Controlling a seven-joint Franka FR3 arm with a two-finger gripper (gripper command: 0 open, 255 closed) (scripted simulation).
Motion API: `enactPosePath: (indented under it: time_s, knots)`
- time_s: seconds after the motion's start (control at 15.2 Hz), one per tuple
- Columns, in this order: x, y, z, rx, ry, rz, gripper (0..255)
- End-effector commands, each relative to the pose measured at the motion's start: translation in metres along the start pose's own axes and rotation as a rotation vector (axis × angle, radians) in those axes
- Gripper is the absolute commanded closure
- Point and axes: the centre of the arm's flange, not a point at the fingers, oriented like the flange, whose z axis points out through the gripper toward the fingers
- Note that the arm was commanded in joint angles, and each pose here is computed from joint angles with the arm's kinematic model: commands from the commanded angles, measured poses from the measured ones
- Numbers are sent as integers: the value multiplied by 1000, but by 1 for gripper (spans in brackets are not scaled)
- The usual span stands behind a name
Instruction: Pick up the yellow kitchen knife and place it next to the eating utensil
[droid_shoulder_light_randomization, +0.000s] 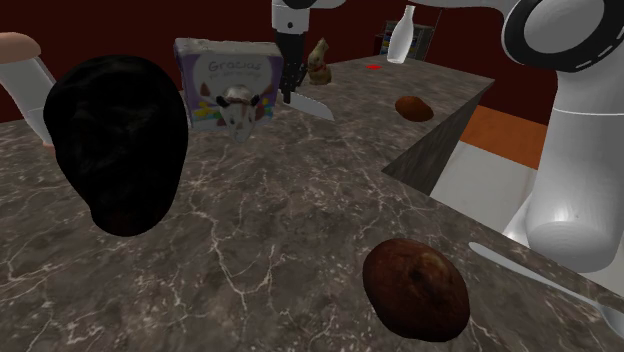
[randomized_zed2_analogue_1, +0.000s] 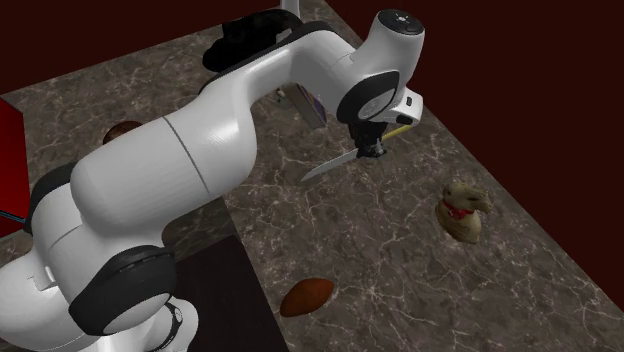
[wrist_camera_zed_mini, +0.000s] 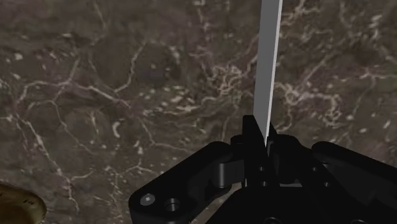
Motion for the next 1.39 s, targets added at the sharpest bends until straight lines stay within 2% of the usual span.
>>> enactPosePath:
  time_s: [0.0,1.32]
  knots:
    - [0,0,0,0,0,0,255]
    - [-2,0,-106,0,0,0,255]
